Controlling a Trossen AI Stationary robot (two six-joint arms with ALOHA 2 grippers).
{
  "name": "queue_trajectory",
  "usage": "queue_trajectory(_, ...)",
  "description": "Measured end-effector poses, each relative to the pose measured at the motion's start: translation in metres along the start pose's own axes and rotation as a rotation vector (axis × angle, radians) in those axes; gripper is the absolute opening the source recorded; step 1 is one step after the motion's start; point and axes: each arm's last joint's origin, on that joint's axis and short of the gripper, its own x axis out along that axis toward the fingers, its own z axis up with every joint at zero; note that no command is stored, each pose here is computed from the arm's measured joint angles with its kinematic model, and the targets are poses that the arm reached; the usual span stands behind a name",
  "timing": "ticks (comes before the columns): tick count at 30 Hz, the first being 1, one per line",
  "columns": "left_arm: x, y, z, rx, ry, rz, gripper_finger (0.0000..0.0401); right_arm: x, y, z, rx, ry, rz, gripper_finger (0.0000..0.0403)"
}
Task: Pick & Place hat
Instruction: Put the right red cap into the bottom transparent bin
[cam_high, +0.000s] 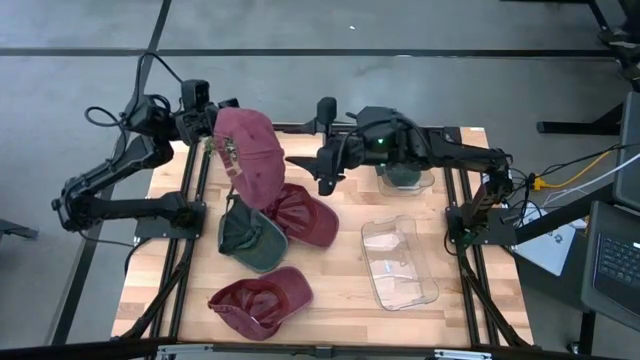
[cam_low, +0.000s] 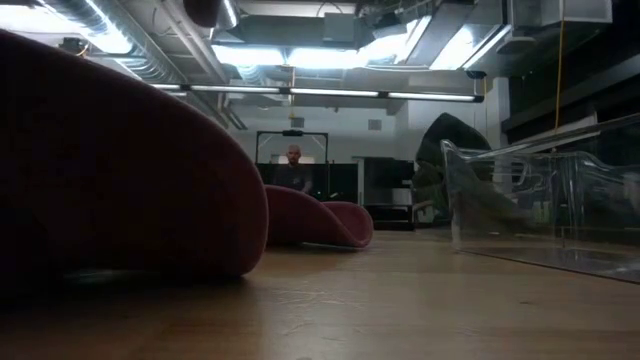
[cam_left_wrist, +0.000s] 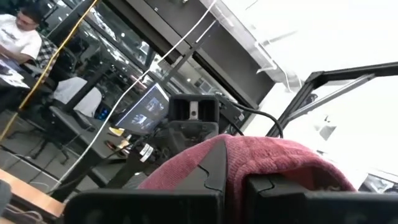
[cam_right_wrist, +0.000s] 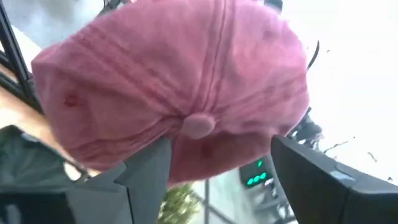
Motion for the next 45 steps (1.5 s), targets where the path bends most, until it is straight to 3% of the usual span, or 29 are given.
queue_trajectory(12, 0.021, 0.006, -0.019, 0.035, -0.066, 0.065, 0.0003, -0.001, -0.002, 0.008, -0.068, -0.196, 0.057, 0.0273)
queue_trajectory(20, 0.038, 0.022, -0.033, -0.018, -0.069, 0.137, 0.0003, -0.002, 0.004, 0.016, -0.075, -0.242, 0.093, 0.0269)
queue_trajectory(25, 0.042, 0.023, -0.039, -0.034, -0.082, 0.16, 0.0003, -0.002, 0.009, 0.014, -0.048, -0.213, 0.138, 0.0205)
queue_trajectory(32, 0.043, 0.02, -0.042, -0.001, -0.07, 0.145, 0.0003, -0.002, 0.014, 0.008, -0.018, -0.13, 0.179, 0.0029)
queue_trajectory(39, 0.043, 0.018, -0.043, 0.165, -0.009, 0.104, 0.0009, -0.004, 0.016, 0.004, 0.012, -0.065, 0.193, 0.0023)
queue_trajectory(45, 0.043, 0.018, -0.044, 0.244, 0.017, 0.084, 0.006, -0.015, 0.015, 0.002, 0.036, -0.02, 0.239, 0.0014)
